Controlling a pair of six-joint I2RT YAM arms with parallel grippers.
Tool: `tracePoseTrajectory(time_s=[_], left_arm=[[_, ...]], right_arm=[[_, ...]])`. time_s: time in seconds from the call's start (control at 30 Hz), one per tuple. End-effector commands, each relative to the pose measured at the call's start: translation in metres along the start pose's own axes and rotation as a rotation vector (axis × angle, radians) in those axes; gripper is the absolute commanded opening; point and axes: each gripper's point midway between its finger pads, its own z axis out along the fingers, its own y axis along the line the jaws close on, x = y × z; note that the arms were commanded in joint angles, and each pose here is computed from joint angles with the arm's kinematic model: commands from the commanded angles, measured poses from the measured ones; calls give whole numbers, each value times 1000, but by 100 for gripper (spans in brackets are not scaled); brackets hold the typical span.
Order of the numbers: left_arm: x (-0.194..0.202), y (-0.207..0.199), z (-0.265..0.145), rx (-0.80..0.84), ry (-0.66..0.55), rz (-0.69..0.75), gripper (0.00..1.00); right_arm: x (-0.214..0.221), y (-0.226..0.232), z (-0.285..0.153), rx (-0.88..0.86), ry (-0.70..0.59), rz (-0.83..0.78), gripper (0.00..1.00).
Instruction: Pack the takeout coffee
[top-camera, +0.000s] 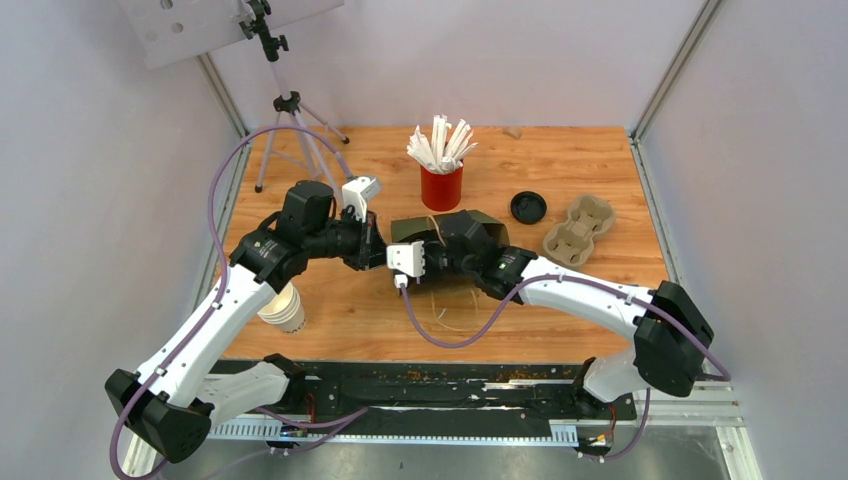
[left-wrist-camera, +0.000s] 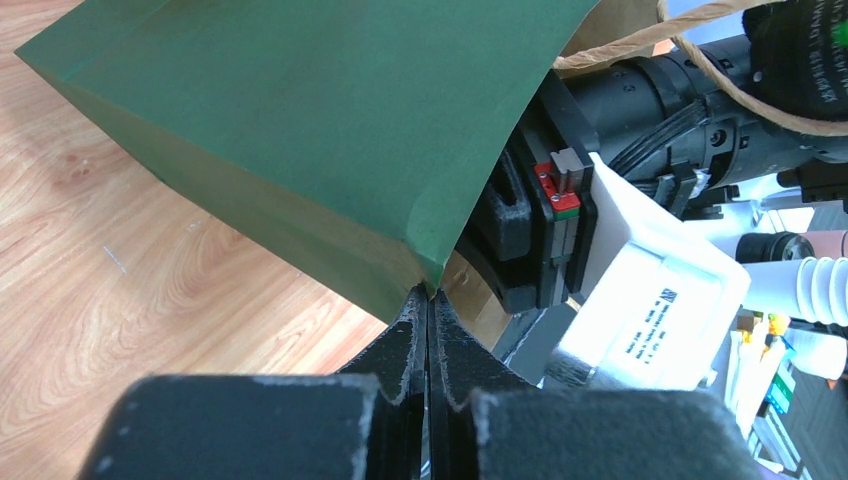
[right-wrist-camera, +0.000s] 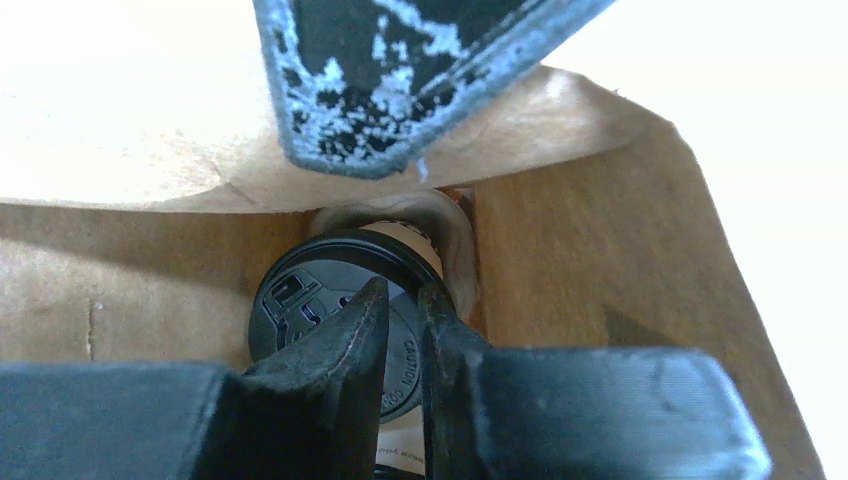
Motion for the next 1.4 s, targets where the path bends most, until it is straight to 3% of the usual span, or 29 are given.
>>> tracePoseTrajectory(time_s=[0.0, 0.7, 1.37], left_arm=[[-9, -10, -6, 32, -35, 28, 0], [-11, -11, -6, 35, -35, 28, 0], [-11, -14, -4, 56, -32, 21, 0]], right_arm=[[-6, -2, 7, 13, -43, 29, 18], [1, 6, -8, 8, -19, 70, 19], [8, -11, 8, 86, -24, 103, 17]])
